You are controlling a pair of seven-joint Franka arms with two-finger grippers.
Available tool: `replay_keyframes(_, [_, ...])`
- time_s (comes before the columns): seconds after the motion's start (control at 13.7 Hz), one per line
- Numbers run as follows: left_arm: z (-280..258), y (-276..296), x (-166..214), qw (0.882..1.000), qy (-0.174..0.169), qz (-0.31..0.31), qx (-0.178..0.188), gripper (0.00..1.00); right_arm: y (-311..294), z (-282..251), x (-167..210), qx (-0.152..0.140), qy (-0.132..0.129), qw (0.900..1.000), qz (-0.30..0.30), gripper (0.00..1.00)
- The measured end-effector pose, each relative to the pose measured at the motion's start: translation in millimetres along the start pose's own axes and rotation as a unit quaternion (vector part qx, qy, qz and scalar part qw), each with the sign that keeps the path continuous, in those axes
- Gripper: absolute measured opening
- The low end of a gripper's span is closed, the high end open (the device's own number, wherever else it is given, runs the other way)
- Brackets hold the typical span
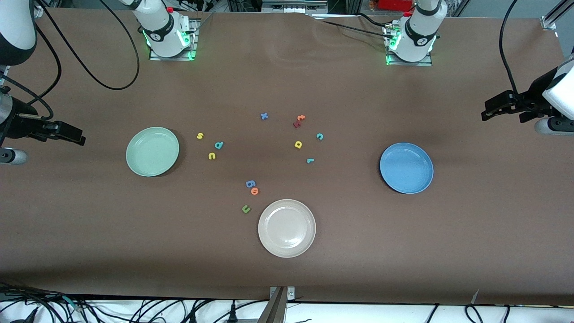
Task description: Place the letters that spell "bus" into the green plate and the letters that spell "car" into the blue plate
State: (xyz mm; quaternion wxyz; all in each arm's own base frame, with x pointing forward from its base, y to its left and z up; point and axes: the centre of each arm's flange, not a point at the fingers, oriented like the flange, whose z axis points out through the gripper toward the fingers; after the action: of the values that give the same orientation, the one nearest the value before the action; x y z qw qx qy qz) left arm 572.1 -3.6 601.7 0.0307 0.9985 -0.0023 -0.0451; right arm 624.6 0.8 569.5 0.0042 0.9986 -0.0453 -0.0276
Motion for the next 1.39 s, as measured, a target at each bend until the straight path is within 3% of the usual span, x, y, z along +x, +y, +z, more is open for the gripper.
replay_keyframes(0.66, [0,0,0,1.0,0.0,0.0,0.0,1.0,-7,3,1,-0.001,-0.002,1.0,-0.002,1.0])
replay_keyframes(1.39, [15,10,7,1.0,-0.015,0.008,-0.002,1.0,-130,57,-6,-0.025,-0.04,0.994,0.097,1.0])
